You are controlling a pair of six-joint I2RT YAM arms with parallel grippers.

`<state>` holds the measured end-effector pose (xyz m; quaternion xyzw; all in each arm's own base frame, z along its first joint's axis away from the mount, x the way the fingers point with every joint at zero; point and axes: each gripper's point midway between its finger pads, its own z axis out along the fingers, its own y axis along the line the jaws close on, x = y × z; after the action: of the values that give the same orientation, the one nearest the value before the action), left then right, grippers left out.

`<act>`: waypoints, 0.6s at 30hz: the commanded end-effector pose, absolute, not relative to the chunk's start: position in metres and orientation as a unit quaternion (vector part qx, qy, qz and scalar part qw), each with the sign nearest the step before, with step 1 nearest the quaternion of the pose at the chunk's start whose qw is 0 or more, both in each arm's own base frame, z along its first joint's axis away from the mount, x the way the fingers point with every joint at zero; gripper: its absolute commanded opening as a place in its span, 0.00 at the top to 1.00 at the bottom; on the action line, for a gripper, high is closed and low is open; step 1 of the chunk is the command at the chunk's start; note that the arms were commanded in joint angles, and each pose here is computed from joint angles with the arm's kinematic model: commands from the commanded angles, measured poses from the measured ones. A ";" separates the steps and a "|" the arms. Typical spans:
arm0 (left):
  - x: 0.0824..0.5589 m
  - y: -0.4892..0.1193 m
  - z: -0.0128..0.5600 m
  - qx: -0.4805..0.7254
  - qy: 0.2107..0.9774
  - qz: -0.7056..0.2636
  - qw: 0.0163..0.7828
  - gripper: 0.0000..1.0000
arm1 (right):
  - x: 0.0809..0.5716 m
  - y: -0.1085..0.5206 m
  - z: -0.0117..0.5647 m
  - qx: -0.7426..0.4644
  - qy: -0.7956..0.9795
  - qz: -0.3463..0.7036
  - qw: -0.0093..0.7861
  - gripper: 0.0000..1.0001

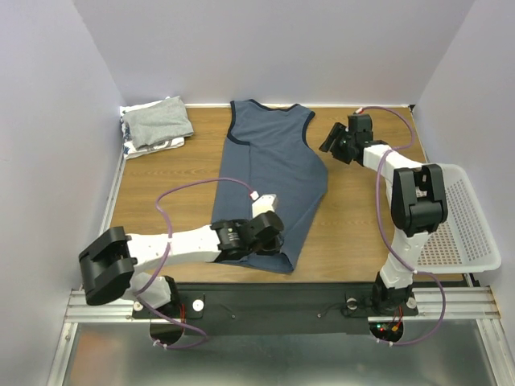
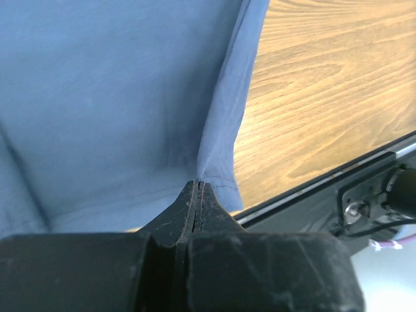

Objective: Fold and stack the tank tops
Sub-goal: Fold the tank top

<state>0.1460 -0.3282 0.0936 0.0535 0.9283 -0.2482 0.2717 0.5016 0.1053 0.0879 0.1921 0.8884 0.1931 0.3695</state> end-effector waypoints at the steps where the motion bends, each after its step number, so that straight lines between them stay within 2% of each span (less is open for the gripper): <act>1: 0.143 -0.315 0.103 0.003 0.921 -0.284 0.267 1.00 | 0.517 0.127 0.101 0.165 0.880 0.208 0.394 0.33; 11: 0.116 -0.275 0.069 -0.041 0.938 -0.270 0.212 1.00 | 0.523 0.136 0.095 0.164 0.882 0.201 0.394 0.33; 18: 0.117 -0.262 0.062 -0.061 0.941 -0.266 0.202 1.00 | 0.518 0.136 0.092 0.174 0.882 0.199 0.389 0.33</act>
<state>0.1165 -0.2674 0.0612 -0.0441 0.9425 -0.2596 0.2059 0.5028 0.1340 0.0679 0.1713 0.8991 0.1924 0.3539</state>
